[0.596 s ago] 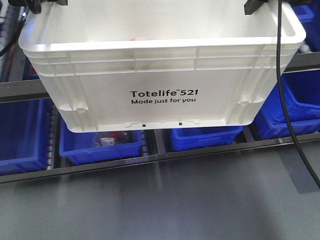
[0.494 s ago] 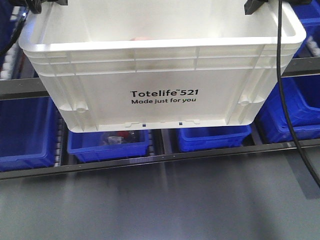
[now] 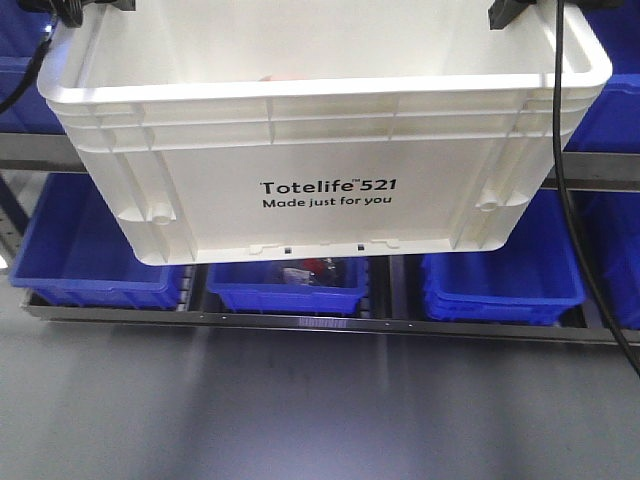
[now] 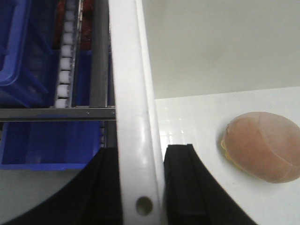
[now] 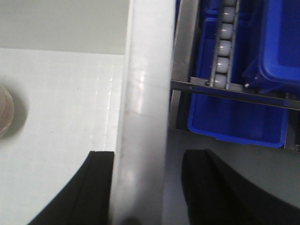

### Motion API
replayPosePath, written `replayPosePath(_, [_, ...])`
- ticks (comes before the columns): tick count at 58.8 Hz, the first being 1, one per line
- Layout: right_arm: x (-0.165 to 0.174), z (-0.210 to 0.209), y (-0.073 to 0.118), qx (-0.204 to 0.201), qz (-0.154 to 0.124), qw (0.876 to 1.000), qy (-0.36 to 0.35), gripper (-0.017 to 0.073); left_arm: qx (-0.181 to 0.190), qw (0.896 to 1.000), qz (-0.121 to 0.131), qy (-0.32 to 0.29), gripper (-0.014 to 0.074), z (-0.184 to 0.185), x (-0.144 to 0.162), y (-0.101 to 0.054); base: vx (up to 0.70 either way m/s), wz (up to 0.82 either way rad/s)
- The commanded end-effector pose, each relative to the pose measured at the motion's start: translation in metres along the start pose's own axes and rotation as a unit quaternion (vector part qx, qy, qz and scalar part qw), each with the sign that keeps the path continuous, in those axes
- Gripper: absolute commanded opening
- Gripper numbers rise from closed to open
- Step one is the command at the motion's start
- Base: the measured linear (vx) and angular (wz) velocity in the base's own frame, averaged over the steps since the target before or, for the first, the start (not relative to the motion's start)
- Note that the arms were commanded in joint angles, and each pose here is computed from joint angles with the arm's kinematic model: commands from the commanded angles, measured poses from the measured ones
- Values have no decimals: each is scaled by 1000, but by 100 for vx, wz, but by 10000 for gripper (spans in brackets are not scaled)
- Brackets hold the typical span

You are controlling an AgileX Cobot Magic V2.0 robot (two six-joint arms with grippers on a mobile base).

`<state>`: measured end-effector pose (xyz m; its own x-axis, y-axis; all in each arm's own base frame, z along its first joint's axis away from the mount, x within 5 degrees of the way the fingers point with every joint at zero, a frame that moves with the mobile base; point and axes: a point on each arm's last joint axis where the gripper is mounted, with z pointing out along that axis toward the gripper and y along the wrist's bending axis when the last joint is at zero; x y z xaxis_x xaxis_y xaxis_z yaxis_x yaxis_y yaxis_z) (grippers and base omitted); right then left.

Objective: Place moving items into box and shelve
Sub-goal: 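Hold the tote with both grippers while approaching the shelf front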

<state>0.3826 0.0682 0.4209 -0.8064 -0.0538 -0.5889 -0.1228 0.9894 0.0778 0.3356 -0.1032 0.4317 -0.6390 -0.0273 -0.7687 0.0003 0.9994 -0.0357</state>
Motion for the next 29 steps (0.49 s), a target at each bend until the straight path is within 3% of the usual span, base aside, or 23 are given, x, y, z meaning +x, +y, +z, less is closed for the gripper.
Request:
replayPosePath(1, [-3,-43,-3,12,9,998,-55,-5,16,994,8,-109,2,-36,-23,4,4,37])
replayPosePath(29, [-3,-43,-3,12,9,998,-55,-5,16,994,8,-109,2,-36,-23,4,6,17])
